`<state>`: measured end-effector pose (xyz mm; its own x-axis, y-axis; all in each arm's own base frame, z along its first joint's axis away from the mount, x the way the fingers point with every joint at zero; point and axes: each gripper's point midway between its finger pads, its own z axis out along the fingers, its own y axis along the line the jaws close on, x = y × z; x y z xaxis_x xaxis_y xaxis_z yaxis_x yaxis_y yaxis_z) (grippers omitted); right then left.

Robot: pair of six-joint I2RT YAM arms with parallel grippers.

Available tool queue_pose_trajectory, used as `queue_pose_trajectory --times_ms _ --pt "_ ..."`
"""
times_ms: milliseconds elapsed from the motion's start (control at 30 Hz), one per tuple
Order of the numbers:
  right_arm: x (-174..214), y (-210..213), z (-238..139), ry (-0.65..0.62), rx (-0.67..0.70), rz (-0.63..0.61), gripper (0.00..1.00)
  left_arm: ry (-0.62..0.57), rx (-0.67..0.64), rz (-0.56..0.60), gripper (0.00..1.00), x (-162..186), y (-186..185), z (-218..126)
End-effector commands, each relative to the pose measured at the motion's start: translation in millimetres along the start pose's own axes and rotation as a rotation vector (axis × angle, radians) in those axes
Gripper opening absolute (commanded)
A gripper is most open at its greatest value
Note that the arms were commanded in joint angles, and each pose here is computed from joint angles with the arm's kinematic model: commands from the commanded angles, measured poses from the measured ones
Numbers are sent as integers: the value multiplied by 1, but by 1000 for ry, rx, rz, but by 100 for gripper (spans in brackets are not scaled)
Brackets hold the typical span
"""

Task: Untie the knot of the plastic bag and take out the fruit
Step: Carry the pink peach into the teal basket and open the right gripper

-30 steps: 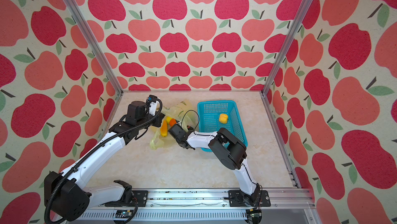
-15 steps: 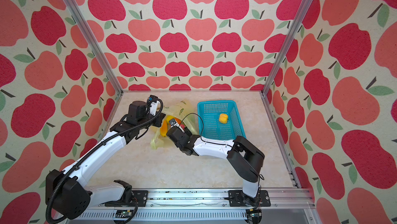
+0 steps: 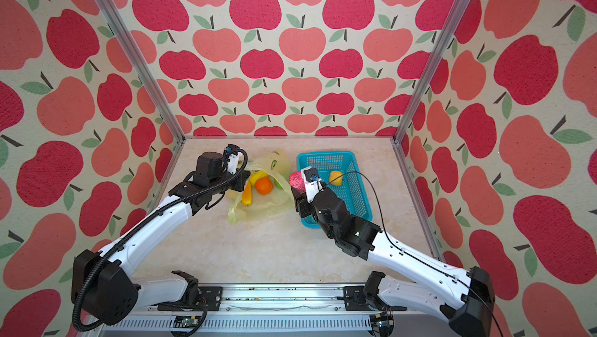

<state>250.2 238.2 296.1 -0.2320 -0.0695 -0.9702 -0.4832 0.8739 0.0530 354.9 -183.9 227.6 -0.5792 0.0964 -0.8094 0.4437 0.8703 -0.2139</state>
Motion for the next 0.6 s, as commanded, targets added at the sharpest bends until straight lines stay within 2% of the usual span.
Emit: queue_pose_trajectory --times_ms 0,100,200,300,567 --pt "18 -49 -2 60 106 69 24 -26 -6 20 0 -13 -1 -1" --pt "33 -86 5 94 183 138 24 -28 -2 21 0 -14 -3 -2" --pt "58 -113 30 188 236 197 22 -30 1 24 0 -14 -5 -4" --pt "82 -126 64 275 280 191 22 -35 -6 27 0 -16 -4 -7" --pt "130 -133 160 503 289 122 25 -41 -3 31 0 -16 -5 -8"
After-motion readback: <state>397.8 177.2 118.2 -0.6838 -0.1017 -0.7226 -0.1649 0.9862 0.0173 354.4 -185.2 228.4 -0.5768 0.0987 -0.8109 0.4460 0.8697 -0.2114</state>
